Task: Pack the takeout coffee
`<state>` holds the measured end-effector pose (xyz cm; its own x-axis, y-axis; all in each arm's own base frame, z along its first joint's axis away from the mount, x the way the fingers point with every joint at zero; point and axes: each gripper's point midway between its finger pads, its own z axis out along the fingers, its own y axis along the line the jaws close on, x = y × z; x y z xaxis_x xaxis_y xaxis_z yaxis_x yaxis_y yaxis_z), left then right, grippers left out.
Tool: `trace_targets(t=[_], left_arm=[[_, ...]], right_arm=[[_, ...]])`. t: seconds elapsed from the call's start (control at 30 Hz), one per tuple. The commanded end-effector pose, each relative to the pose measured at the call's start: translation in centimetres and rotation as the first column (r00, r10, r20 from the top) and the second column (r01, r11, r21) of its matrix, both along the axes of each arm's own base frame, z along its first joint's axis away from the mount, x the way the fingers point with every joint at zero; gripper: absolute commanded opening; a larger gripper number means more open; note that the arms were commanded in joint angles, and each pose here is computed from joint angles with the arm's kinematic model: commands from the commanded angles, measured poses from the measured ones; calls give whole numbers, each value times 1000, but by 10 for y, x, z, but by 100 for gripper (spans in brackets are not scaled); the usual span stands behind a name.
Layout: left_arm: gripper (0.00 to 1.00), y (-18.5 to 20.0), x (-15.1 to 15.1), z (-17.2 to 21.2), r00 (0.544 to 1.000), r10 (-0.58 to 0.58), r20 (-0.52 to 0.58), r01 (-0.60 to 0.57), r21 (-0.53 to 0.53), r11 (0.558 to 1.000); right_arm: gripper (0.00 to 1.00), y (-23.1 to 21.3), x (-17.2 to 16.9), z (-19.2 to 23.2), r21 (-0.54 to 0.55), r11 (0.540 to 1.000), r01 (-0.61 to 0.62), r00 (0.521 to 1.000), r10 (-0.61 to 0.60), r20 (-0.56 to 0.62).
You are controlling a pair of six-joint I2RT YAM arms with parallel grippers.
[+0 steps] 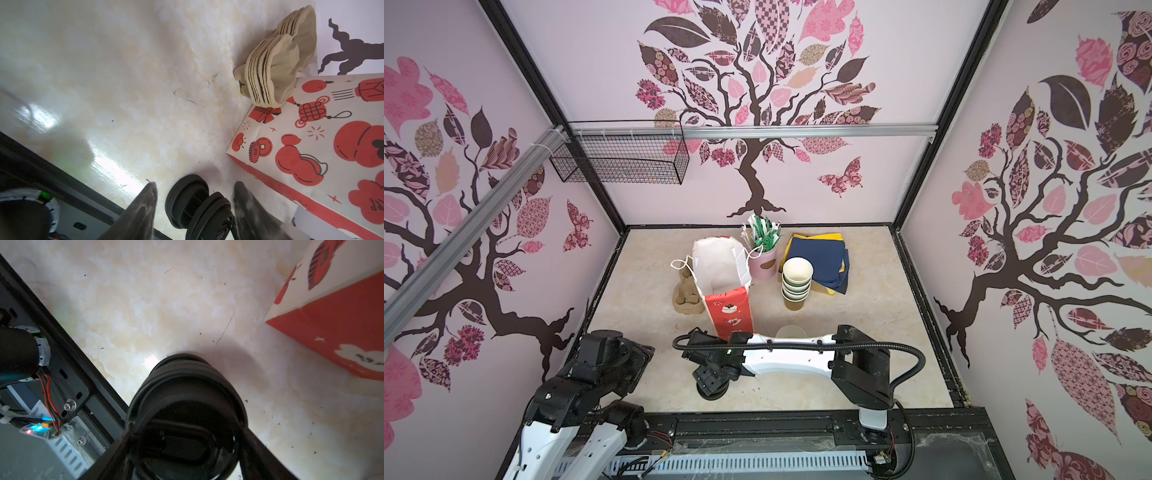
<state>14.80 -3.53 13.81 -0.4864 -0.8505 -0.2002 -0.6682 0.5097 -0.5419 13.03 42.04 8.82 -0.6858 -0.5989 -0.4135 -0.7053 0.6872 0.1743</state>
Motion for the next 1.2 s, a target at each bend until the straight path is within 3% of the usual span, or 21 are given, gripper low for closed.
trace_targets(t=[0.0, 0.27, 0.5, 0.9, 1.17], left_arm=[[56, -24, 0, -14, 998, -54, -34, 50, -127, 991], [39, -54, -16, -49, 982, -141, -125, 100, -291, 951], [28, -75, -21, -59, 966, -233, -114, 171, -396, 902], [30, -100, -27, -60, 924, -373, -79, 287, -499, 818], [23, -103, -33, -66, 906, -410, -100, 306, -515, 801]], right_arm=[[74, 4, -3, 14, 54, 998, 22, 999, -20, -28], [73, 0, 7, 7, 57, 995, 84, 994, -79, -73], [73, 0, 16, -1, 54, 989, 139, 985, -133, -114], [73, 10, 14, -4, 78, 985, 157, 978, -144, -151], [73, 15, 13, 0, 102, 979, 174, 973, -156, -170]])
